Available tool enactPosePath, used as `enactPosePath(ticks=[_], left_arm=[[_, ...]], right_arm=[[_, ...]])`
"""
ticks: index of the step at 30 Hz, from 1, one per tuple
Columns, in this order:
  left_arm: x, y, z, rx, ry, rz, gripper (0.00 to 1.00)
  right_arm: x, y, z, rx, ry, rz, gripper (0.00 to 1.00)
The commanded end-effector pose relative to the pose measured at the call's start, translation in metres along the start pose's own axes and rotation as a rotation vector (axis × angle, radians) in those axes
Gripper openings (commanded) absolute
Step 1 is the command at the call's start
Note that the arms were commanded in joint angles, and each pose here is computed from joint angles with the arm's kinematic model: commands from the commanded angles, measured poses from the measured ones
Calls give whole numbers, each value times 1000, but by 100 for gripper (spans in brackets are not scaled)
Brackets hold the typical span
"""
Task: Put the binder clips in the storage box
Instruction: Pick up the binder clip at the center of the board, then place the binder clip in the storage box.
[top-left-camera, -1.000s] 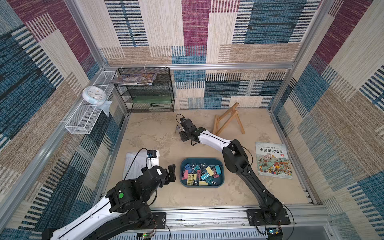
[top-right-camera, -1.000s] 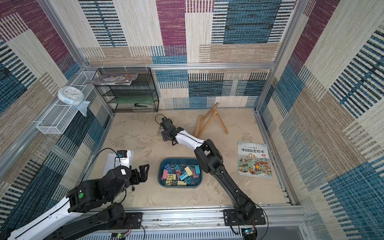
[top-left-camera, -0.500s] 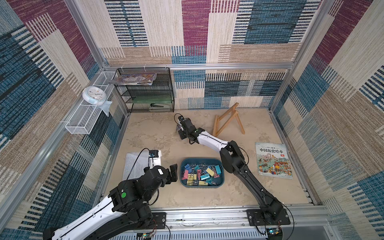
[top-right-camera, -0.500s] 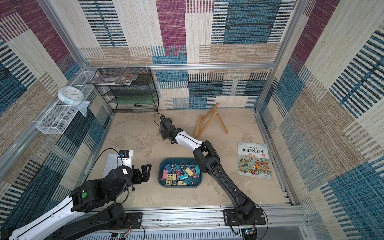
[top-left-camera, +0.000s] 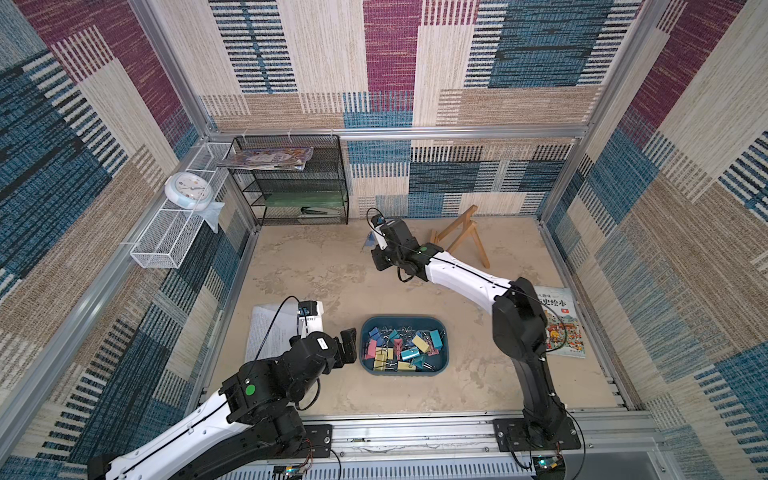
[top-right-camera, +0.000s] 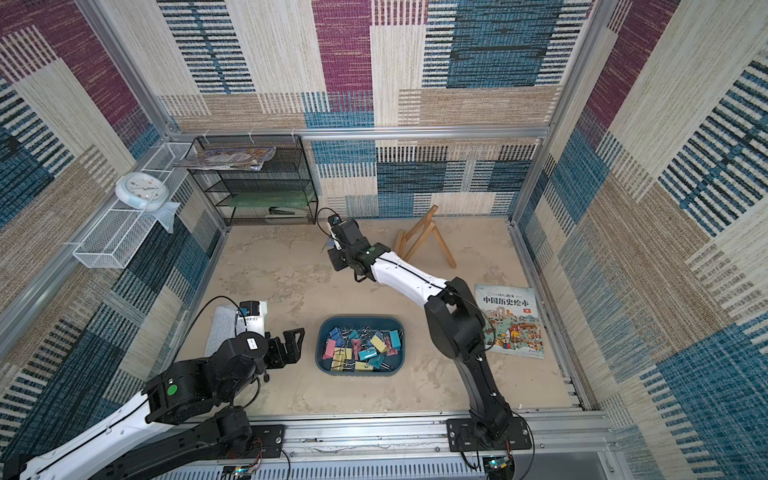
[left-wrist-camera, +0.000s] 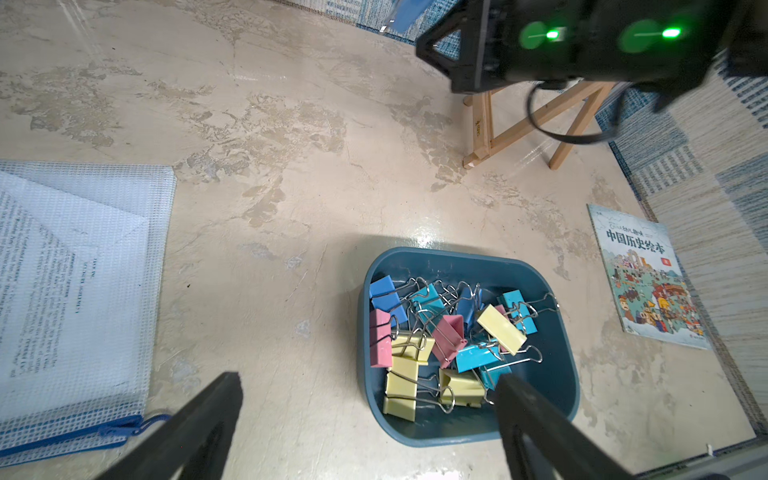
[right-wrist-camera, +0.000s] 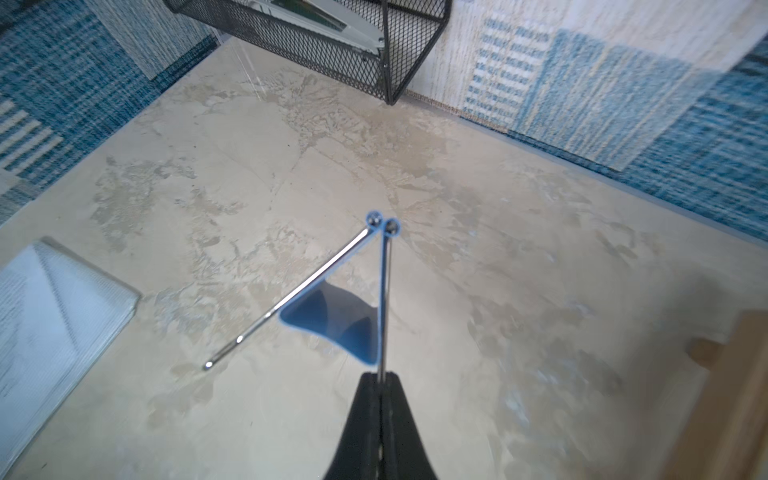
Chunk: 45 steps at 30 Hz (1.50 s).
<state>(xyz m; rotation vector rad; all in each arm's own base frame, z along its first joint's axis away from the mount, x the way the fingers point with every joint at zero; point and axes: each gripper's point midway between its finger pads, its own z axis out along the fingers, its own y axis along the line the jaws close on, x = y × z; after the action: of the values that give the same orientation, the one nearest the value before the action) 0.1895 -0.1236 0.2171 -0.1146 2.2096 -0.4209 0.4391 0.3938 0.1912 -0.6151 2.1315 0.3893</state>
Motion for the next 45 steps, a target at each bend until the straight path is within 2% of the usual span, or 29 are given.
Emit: enactPosePath(ticks=[1,6,9,16,20,25,29,36,39,45], left_arm=[[-2,-8,1,31,-1,-18,99],[2,-15,8,48,12,-28,99],[4,-21,13,60,27,-24,99],[7,-32,26,49,56,0,99],[9,-37,32,58,59,-5,99],[10,-42,34,69,76,-14,99],[14,-38,33,56,88,-20,99],[16,-31,29,55,81,-49,99],[14,-28,27,50,72,-48,99],[13,-26,29,43,56,-51,99]], right_arm=[[3,7,-55,-65,-32,53,0],[40,10,-145,-153,-40,155,0],[71,5,-180,-165,-31,223,0],[128,23,-221,-278,67,322,0],[155,46,-216,-344,132,346,0],[186,69,-187,-354,227,293,0],[197,82,-163,-323,295,237,0],[223,71,-133,-193,390,204,1],[231,71,-131,-185,423,202,6],[218,70,-143,-202,365,242,27]])
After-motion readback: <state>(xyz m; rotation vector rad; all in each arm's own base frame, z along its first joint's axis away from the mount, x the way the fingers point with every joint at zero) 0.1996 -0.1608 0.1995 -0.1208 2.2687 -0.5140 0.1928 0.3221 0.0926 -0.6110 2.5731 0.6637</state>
